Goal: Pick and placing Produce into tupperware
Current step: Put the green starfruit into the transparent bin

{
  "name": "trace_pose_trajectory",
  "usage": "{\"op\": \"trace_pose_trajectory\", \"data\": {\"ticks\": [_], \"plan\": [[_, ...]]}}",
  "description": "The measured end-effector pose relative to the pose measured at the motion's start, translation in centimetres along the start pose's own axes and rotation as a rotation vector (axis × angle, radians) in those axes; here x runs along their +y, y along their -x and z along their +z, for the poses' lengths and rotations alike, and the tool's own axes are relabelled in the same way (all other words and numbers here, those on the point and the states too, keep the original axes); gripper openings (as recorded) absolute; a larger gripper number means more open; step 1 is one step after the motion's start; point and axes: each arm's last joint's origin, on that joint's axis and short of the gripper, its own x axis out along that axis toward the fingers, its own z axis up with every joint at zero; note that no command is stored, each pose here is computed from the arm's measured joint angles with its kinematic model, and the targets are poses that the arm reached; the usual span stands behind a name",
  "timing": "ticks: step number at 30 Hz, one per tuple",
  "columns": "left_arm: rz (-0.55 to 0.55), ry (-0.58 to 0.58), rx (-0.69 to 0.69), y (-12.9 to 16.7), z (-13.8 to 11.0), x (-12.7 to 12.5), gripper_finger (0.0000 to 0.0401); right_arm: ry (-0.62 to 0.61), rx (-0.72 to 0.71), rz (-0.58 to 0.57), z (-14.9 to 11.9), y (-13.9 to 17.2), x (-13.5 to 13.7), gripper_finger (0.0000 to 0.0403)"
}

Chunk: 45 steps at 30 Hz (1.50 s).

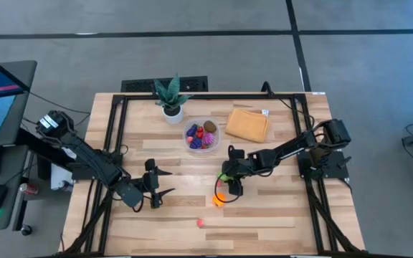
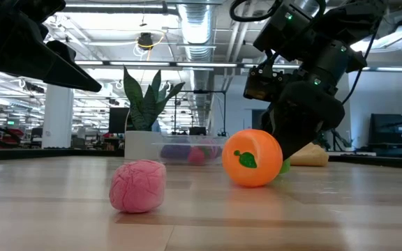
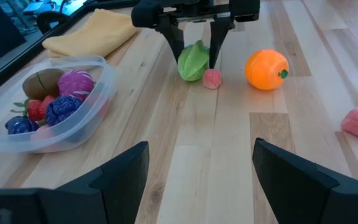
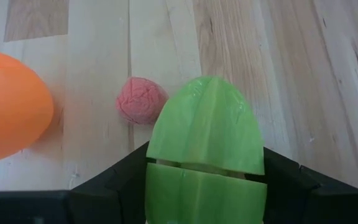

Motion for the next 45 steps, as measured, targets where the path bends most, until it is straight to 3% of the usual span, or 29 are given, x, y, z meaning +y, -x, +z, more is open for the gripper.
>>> {"op": "trace_pose_trajectory", "data": {"ticks": [19, 35, 45], "plan": [[0.001, 0.001, 0.002, 0.0, 0.0, 0.0, 0.0277, 0.001, 0.008, -0.002, 0.0, 0.1, 0.0, 0.0255], [0.001, 0.005, 0.003, 0.0, 0.0, 0.0, 0.0277, 0.044, -0.131, -0.152, 1.6, 6.7, -0.5, 0.0255], [0.001, 0.005, 0.003, 0.0, 0.0, 0.0, 0.0277, 0.102, -0.246, -0.284, 2.9, 9.6, -2.5, 0.0255]]}}
